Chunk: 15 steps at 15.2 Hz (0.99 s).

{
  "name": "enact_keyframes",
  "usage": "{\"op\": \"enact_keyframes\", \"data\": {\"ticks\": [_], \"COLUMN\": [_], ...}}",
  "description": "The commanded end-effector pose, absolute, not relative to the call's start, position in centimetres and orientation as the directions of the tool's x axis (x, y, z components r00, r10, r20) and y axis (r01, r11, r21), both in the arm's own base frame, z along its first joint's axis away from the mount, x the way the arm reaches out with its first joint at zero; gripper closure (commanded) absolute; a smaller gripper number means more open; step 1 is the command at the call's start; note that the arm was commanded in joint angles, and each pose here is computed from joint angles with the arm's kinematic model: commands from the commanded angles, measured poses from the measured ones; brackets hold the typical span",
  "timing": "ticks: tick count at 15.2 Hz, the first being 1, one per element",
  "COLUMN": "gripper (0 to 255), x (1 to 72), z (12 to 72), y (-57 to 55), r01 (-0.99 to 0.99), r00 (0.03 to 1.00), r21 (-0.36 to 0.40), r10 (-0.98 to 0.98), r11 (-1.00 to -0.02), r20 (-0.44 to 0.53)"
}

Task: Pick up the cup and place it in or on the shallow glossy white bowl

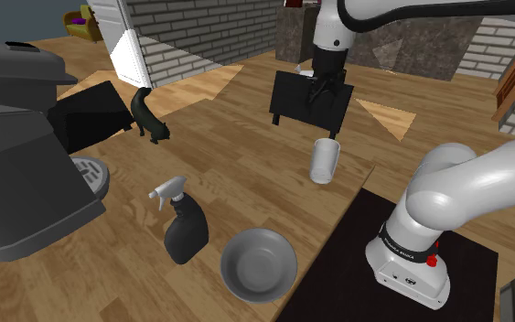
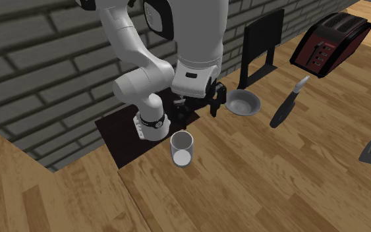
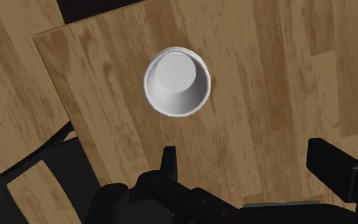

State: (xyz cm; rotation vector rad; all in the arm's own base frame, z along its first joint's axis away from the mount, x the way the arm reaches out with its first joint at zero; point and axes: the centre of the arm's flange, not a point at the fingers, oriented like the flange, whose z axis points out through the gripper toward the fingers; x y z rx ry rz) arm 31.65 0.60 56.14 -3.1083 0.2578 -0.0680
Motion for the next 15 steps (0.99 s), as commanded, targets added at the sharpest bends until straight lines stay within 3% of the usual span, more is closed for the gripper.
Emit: {"op": "enact_keyframes", "data": {"ticks": [1,11,15], "gripper": [0,0,0], "x": [31.6,26.6,26.7], "z": [56.1,45.7,44.1], "y": [0.6,-5.2,-5.3], "r01": [-0.164,-0.140,-0.140], "r00": [0.985,0.987,0.987], "r21": [-0.025,0.033,0.033], "r10": [-0.165,-0.137,-0.137], "r11": [-0.986,-0.990,-0.990], "r20": [0.042,0.085,0.085]}}
